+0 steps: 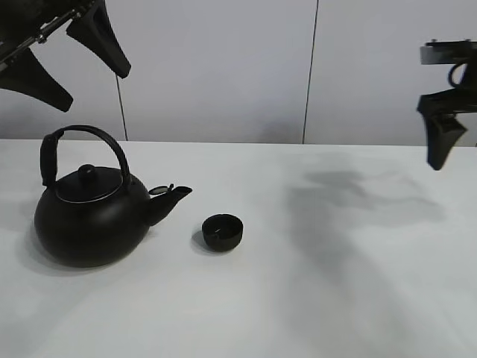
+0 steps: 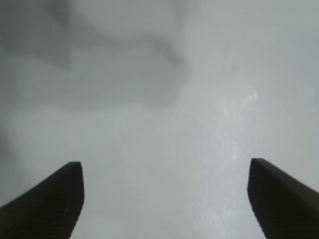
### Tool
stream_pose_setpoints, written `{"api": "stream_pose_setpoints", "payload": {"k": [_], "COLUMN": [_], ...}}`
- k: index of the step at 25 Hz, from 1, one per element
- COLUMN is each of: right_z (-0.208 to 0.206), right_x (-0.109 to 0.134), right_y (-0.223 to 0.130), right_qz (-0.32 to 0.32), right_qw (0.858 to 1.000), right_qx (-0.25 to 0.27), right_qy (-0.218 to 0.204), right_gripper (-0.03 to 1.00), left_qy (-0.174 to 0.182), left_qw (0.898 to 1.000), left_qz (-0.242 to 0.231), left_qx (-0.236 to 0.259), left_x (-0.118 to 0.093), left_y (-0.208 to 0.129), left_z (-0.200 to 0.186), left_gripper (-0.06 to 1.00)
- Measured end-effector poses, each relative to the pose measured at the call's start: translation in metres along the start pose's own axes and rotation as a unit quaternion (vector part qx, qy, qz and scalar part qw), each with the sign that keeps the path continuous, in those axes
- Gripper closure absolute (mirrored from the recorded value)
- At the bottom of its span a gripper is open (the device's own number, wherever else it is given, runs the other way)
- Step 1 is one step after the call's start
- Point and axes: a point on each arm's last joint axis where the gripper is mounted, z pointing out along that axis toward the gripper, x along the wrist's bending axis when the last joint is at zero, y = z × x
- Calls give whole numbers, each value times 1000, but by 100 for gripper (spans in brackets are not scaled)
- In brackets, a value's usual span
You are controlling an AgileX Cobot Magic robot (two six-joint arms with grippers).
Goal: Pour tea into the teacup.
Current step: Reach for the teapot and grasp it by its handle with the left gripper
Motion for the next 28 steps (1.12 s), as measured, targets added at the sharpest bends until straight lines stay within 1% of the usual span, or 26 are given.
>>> {"api": "stream_pose_setpoints", "payload": {"k": [3, 4, 6, 8, 11, 14, 16, 18, 19, 21, 23, 24, 27, 28], "right_z": [-27, -38, -68, -96, -131, -156, -168, -177, -181, -187, -182, -178, -159, -154], "right_x": [-19, -23, -22, -15, 2, 20, 33, 42, 47, 58, 65, 68, 74, 75], "right_y": [-19, -25, -41, -63, -113, -177, -225, -266, -287, -325, -353, -363, -380, -384], "right_qz": [35, 46, 64, 74, 88, 91, 86, 75, 73, 70, 73, 80, 89, 90], "right_qw": [999, 999, 998, 997, 994, 989, 984, 972, 961, 932, 910, 903, 903, 901], "right_qx": [29, 26, -1, -28, -69, -114, -157, -219, -261, -347, -400, -414, -413, -417], "right_qy": [5, 5, 5, 4, 8, 2, -14, -41, -53, -75, -83, -84, -74, -75], "right_gripper": [39, 41, 43, 43, 44, 44, 44, 44, 44, 44, 44, 44, 44, 44], "left_qy": [0, 0, 0, 0, 0, 0, 1, 1, 1, 1, 1, 1, 1, 1], "left_qw": [1000, 1000, 1000, 1000, 1000, 1000, 1000, 1000, 1000, 1000, 1000, 1000, 1000, 1000], "left_qz": [0, 0, 0, 0, 0, 0, 0, 0, 0, 0, 0, 0, 0, 0], "left_qx": [0, 0, 0, 0, 0, -1, -1, -1, -1, -1, -1, -1, -1, -1], "left_x": [0, 0, 0, 0, 0, 0, 0, 0, 0, 0, 0, 0, 0, 0], "left_y": [0, 0, 0, 0, 0, 0, 0, 0, 0, 0, 0, 0, 0, 0], "left_z": [0, 0, 0, 0, 0, 0, 0, 0, 0, 0, 0, 0, 0, 0], "left_gripper": [31, 31, 31, 31, 31, 31, 31, 31, 31, 31, 31, 31, 31, 31]}}
